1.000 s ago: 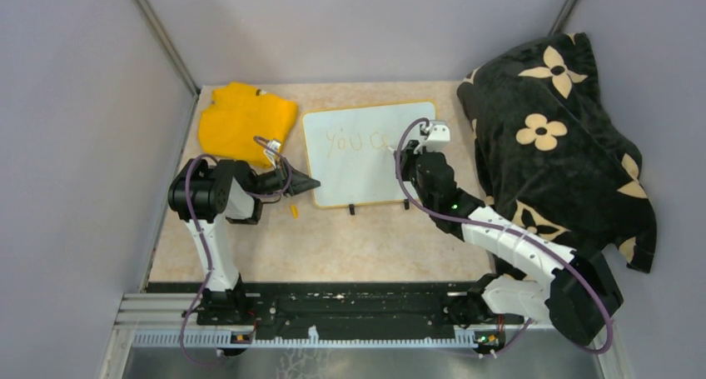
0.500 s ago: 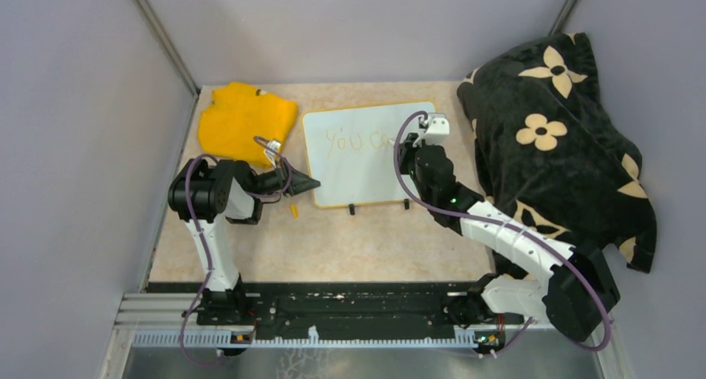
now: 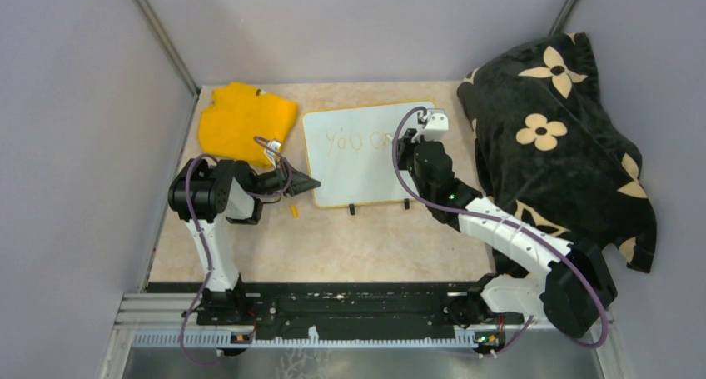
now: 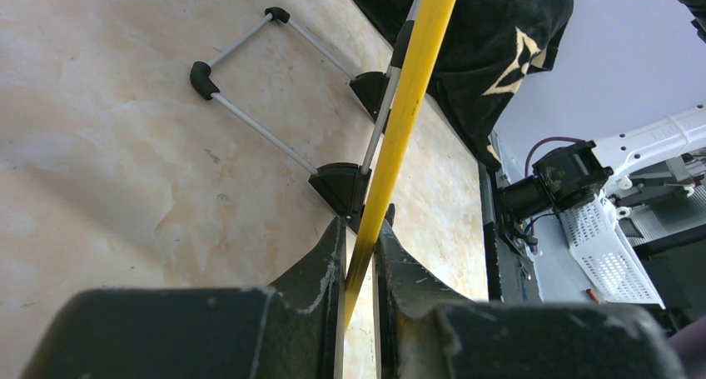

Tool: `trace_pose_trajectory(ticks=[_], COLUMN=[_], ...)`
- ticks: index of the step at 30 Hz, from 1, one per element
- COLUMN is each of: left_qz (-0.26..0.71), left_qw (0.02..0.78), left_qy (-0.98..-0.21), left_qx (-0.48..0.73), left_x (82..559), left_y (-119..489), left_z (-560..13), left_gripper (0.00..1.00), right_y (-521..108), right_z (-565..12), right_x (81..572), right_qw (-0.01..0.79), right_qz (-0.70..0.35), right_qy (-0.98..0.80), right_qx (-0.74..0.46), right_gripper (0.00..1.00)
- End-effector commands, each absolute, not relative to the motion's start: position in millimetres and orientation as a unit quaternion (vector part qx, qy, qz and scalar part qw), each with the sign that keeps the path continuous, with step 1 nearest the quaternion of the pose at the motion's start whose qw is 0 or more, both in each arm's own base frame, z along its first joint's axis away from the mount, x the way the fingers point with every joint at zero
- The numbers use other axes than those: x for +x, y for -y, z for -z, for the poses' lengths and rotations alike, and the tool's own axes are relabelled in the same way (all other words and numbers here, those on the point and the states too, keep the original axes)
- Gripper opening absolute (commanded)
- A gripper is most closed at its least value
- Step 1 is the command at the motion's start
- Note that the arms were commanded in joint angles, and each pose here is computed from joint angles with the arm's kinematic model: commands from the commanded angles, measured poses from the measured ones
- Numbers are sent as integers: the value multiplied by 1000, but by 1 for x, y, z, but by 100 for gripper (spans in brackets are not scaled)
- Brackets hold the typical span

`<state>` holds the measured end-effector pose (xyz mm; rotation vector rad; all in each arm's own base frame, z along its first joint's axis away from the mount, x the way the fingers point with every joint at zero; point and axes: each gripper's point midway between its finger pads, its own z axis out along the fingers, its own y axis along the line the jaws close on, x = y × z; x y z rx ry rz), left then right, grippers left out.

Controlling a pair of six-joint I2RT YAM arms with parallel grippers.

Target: Write a sentence on the whiteboard

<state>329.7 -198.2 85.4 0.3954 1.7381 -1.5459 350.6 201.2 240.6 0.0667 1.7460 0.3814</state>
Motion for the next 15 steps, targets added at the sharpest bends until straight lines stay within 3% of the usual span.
trace_pose_trajectory(ticks=[1,15], left_qz=[590,590], left_qw=[452,450], left_qy=[-639,-640], left_qx=[200,199], left_x=[335,335], left_y=[198,198], left_z=[-101,-100], left_gripper=[0,0], right_y=[-196,-184], right_z=[-258,-231], right_x=[358,342], right_qw=[645,627], right_qz=[-173,-167], right_qy=[-743,-759], right_qx=[44,50], right_gripper=[0,0])
